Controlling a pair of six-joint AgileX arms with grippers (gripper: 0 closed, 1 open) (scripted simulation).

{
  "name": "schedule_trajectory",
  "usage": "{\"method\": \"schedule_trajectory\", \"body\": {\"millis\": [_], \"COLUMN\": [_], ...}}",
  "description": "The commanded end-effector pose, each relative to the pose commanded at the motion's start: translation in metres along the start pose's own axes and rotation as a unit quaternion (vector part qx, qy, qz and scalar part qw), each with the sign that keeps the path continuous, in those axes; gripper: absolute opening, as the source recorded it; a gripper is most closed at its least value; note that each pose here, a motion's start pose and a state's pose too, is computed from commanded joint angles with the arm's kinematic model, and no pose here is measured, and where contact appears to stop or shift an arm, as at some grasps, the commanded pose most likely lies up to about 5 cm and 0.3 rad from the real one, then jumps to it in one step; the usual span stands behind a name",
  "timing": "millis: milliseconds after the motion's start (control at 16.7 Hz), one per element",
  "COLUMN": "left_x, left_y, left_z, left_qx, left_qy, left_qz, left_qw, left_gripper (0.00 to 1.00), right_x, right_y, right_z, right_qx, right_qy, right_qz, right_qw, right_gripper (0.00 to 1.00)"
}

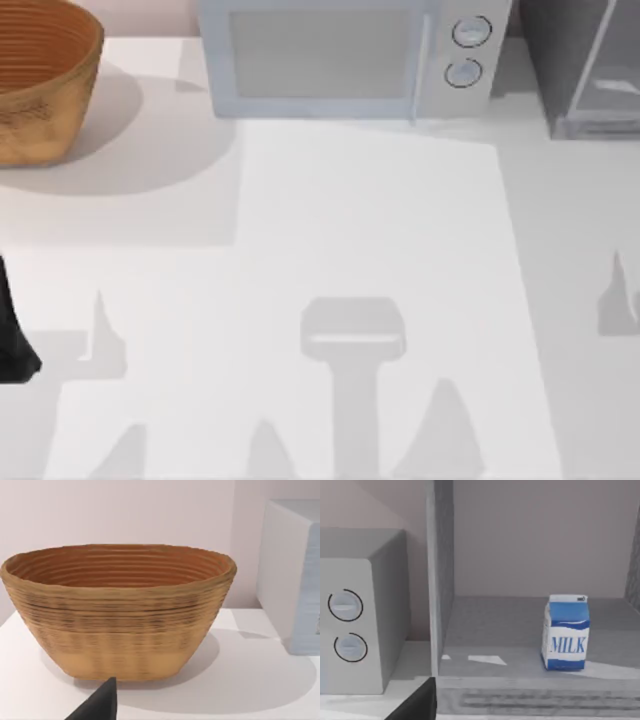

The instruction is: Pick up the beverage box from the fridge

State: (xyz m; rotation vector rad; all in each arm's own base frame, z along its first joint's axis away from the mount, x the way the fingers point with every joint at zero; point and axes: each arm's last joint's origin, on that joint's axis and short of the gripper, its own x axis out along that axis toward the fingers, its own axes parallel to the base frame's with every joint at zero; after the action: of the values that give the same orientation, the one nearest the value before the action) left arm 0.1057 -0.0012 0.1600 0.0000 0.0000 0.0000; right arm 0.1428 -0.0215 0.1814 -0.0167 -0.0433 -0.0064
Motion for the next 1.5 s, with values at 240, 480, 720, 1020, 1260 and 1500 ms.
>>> {"method": "schedule_trajectory", "body": {"millis": [240,480,720,1020,1260,1500], "left_x": [0.000,0.000,0.000,0.000,0.000,0.000], "left_y": [0.000,0.000,0.000,0.000,0.000,0.000], "left_z": [0.000,0.000,0.000,0.000,0.000,0.000], "left_qx": [0.000,0.000,0.000,0.000,0.000,0.000], "left_qy": [0.000,0.000,0.000,0.000,0.000,0.000], "left_qz": [0.000,0.000,0.000,0.000,0.000,0.000], "left_qw": [1.000,1.000,1.000,1.000,1.000,1.000], "left_gripper": [1.00,1.00,1.00,1.00,1.00,1.00], "right_x": [0.029,0.047,0.056,0.059,0.059,0.068], "right_y": [-0.022,-0.046,-0.066,-0.079,-0.079,-0.080], "right_z": [-0.017,-0.044,-0.063,-0.075,-0.075,-0.078], "right_qx": [0.006,0.016,0.016,0.009,0.008,0.009], "right_qy": [0.026,0.046,0.037,0.022,0.022,0.025], "right_qz": [0.000,0.001,0.002,0.003,0.003,0.004], "right_qw": [1.000,0.999,0.999,1.000,1.000,1.000], "right_gripper": [1.00,1.00,1.00,1.00,1.00,1.00]}}
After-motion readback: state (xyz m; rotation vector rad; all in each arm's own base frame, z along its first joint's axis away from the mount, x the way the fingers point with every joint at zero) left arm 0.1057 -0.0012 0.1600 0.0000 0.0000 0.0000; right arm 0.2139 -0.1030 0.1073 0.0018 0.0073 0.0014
